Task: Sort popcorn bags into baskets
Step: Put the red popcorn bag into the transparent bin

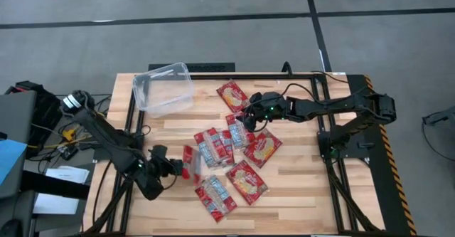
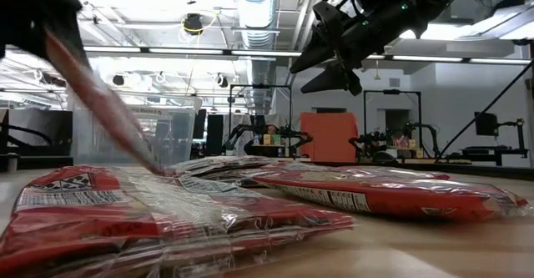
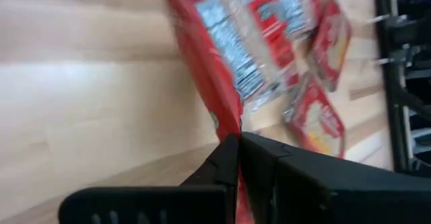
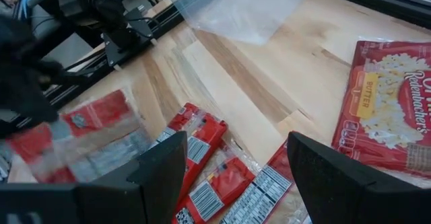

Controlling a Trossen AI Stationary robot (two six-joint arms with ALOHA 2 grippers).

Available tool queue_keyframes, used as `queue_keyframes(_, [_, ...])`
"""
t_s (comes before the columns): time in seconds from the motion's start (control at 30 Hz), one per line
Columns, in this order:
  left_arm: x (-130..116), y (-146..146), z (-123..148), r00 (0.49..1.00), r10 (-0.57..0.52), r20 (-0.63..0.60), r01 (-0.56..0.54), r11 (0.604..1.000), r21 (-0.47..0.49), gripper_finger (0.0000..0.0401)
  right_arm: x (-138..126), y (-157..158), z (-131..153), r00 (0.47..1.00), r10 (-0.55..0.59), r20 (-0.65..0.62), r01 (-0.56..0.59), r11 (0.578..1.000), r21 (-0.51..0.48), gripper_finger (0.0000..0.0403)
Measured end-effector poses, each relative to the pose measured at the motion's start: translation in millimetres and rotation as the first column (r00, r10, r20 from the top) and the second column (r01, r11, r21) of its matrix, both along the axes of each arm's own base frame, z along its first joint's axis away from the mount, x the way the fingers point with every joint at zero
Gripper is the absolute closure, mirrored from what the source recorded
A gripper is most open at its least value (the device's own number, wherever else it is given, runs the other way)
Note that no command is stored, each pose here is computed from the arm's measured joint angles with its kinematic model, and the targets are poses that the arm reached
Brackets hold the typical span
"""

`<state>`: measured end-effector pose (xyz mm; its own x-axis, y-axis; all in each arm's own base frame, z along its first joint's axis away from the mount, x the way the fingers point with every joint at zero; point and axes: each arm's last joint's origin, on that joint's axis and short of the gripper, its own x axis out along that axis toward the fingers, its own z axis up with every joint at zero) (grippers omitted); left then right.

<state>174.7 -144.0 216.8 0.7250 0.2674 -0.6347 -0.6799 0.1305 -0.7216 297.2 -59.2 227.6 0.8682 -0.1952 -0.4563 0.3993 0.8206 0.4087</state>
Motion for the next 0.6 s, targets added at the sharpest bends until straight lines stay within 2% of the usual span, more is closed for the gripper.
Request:
queue_keyframes(0.2, [-9, 22, 41, 1.0, -0.001, -0.013, 0.002, 0.998, 0.066, 0.04, -1, -4, 0, 1.0, -0.006, -0.001, 0.006, 1.0, -0.013, 0.0121])
queue_keyframes(0.33, [-10, 37, 55, 0.999, -0.027, -0.026, 0.029, 0.994, 0.105, 0.0401, -1, -5, 0, 1.0, -0.006, -0.004, 0.006, 1.0, -0.024, 0.0121])
queue_keyframes(0.47, [-6, 44, 53, 0.996, -0.037, -0.078, 0.047, 0.992, 0.121, 0.0394, -1, -5, 0, 1.0, 0.007, -0.011, -0.007, 1.0, -0.024, 0.0121])
queue_keyframes(0.6, [-2, 41, 37, 0.955, -0.168, -0.244, 0.191, 0.979, 0.074, 0.0349, -2, -3, -3, 0.999, 0.033, -0.044, -0.034, 0.999, -0.025, 0.0121])
